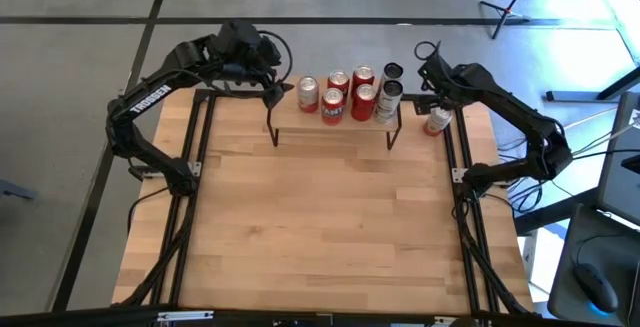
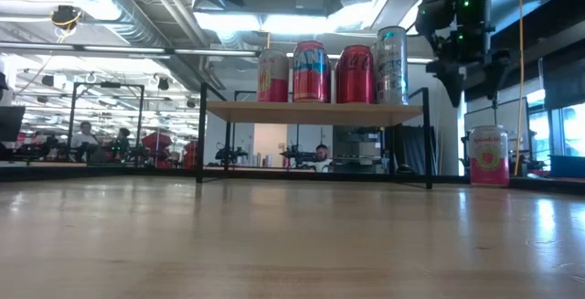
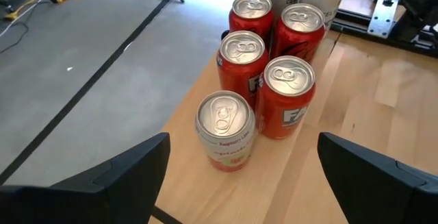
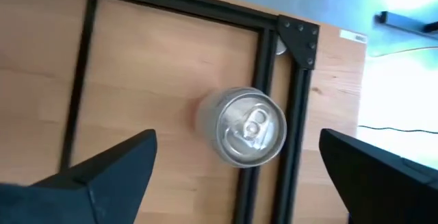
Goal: Place canned beverage on shelf
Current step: Put the pink-white soda can on the shelf aligned with the other pink-white soda can
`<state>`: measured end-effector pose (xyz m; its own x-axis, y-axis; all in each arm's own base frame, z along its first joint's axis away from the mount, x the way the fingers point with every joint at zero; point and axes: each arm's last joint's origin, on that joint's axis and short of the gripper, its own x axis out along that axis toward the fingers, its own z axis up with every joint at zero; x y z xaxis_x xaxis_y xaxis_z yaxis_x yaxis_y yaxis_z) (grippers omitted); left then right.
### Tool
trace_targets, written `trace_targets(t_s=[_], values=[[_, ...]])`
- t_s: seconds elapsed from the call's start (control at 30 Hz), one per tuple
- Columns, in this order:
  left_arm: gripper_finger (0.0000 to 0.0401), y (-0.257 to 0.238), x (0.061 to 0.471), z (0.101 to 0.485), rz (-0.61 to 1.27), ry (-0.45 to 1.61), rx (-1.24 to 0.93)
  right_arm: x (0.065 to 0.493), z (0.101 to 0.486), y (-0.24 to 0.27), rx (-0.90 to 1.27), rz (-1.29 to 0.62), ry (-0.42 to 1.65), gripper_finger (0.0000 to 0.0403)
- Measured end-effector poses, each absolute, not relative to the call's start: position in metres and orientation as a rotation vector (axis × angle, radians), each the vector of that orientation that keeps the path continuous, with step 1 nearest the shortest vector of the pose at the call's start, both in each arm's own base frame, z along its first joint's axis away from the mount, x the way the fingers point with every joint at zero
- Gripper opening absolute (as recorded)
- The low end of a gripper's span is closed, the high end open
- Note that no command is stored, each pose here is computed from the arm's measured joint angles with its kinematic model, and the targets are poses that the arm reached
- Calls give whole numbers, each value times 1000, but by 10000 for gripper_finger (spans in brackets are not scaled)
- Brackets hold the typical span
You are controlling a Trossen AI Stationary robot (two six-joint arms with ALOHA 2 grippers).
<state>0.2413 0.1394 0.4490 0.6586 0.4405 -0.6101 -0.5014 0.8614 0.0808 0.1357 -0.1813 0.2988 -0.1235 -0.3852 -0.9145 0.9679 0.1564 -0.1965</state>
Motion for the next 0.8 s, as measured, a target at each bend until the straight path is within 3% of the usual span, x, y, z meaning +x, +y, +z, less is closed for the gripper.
trace_targets(t_s=[0.27, 0.8], values=[[358, 141, 240, 449, 540, 666, -94, 137, 282, -184, 652, -1366, 1256, 376], [358, 141, 242, 451, 539, 643, -89, 143, 242, -183, 553, -1482, 1241, 370]])
